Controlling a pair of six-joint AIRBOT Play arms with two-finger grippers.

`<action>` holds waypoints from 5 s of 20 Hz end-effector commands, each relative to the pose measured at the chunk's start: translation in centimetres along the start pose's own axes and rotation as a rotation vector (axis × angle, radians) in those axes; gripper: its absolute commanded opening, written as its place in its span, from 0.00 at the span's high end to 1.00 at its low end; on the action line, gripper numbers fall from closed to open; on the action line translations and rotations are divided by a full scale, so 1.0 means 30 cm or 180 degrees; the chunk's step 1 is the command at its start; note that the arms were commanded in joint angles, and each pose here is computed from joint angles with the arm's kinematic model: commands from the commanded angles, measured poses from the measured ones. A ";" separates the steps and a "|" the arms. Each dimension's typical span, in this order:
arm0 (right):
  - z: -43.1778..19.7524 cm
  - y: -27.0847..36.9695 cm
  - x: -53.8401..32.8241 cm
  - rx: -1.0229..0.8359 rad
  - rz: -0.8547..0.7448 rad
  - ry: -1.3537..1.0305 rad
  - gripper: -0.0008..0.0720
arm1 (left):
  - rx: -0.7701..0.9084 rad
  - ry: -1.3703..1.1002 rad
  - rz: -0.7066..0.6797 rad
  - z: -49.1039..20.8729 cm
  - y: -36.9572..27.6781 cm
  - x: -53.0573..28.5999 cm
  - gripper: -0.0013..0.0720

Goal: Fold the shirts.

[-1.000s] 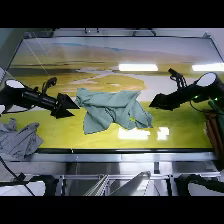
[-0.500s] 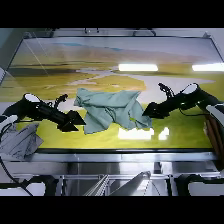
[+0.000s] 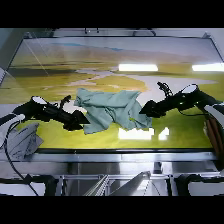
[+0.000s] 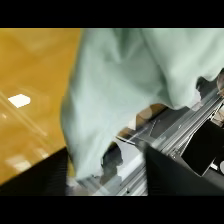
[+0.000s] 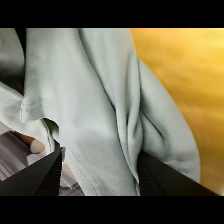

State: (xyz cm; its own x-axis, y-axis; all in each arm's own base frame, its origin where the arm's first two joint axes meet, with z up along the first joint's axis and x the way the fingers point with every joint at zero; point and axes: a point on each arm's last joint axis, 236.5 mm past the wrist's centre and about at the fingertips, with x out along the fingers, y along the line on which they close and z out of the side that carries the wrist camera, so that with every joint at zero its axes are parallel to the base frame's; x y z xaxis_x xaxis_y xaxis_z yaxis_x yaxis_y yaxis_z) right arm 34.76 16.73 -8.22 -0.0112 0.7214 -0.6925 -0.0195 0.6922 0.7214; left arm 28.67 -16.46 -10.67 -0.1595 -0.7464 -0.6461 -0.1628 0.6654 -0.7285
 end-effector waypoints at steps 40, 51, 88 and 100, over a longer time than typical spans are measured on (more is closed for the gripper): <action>0.279 0.159 -0.682 -0.0478 -0.0195 -0.1110 0.16 | 0.0859 -0.1384 -0.0557 0.207 -0.280 -0.707 0.02; 0.166 -0.289 -0.535 0.0383 -0.0759 -0.0701 0.16 | 0.0109 -0.0367 -0.0921 -0.022 -0.165 -0.355 0.02; 0.199 0.700 -1.246 -0.1607 0.0229 -0.2660 0.96 | 0.2144 -0.2477 0.0480 -0.046 -1.026 -1.065 0.95; -0.111 1.096 -1.465 -0.2759 -0.0371 -0.3666 0.96 | 0.1824 -0.3014 0.0705 -0.261 -0.898 -1.218 0.95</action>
State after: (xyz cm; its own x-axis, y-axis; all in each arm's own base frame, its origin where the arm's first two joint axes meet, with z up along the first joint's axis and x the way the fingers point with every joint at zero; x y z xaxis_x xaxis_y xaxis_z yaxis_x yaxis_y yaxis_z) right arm 29.83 7.95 46.27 0.8256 0.5615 -0.0559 -0.5521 0.8243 0.1253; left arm 29.89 -7.58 38.11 0.7660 -0.4622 -0.4468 0.3237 0.8778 -0.3530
